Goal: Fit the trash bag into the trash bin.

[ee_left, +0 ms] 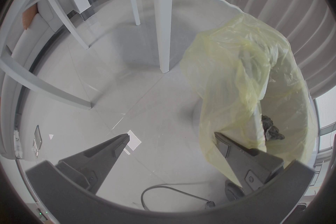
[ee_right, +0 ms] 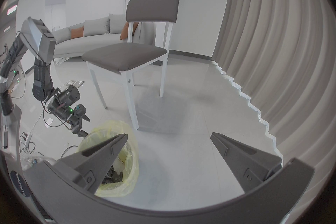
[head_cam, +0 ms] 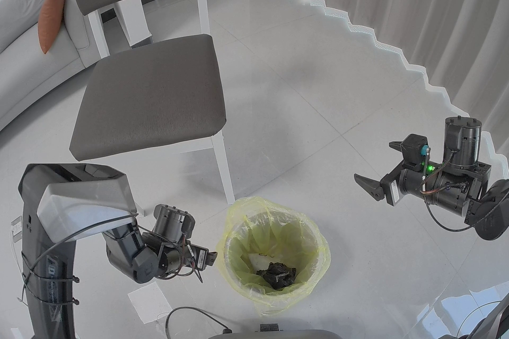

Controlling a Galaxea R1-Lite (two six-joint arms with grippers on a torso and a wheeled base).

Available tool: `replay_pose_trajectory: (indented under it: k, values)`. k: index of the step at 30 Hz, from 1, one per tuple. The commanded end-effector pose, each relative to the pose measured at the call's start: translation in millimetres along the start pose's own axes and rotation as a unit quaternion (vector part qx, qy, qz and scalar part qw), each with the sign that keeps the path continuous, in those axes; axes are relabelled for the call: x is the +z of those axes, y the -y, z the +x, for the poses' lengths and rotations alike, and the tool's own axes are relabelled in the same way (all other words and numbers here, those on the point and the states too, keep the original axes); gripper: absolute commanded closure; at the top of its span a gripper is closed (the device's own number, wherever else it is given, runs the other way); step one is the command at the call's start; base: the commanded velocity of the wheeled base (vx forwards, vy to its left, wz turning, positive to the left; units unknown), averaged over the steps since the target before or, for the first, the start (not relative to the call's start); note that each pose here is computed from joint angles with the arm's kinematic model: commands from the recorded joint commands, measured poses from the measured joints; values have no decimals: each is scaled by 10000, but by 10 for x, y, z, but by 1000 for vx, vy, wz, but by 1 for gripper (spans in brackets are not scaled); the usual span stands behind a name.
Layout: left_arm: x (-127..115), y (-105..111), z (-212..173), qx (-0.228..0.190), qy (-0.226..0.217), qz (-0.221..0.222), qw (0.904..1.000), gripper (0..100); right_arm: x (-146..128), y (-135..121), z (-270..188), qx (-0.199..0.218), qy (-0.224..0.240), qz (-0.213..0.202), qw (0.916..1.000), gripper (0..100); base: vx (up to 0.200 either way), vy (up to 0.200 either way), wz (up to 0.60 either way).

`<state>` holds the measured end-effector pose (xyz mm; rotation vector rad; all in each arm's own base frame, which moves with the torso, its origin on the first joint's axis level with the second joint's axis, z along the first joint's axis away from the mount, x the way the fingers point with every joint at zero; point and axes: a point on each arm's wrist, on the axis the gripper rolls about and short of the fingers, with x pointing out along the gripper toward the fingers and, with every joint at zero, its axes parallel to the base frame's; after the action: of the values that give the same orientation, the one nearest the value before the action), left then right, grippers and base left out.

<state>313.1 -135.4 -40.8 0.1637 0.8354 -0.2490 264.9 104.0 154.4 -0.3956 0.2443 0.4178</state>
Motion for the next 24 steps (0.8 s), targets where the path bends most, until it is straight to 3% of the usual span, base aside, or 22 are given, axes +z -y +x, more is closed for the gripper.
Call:
replay_pose_trajectory:
  k: [1, 9, 12, 16, 19, 24]
  values:
    - [28, -80, -322, -45, 308, -100, 9995, 0, -139, 60, -57, -132, -254, 71, 9996, 0, 0, 0, 0]
    - [81, -266, -780, -80, 1107, -311, 9933, 0, -44, 19, -467, -433, 56, 281, 9986, 0, 0, 0, 0]
    - [188, -289, -1299, -203, 2055, -376, 9777, 0, -27, 52, -740, -873, 246, 779, 9928, 0, 0, 0, 0]
    - [176, -289, -1738, -288, 2561, -359, 9656, 0, -92, 49, -1044, -1113, 395, 1001, 9879, 0, 0, 0, 0]
    - [79, -305, -2044, -311, 2826, -364, 9580, 0, -255, 66, -1281, -1348, 393, 1067, 9843, 0, 0, 0, 0]
    - [-135, -347, -2398, -346, 2935, -339, 9547, 0, -541, -10, -1551, -1500, 283, 1137, 9817, 0, 0, 0, 0]
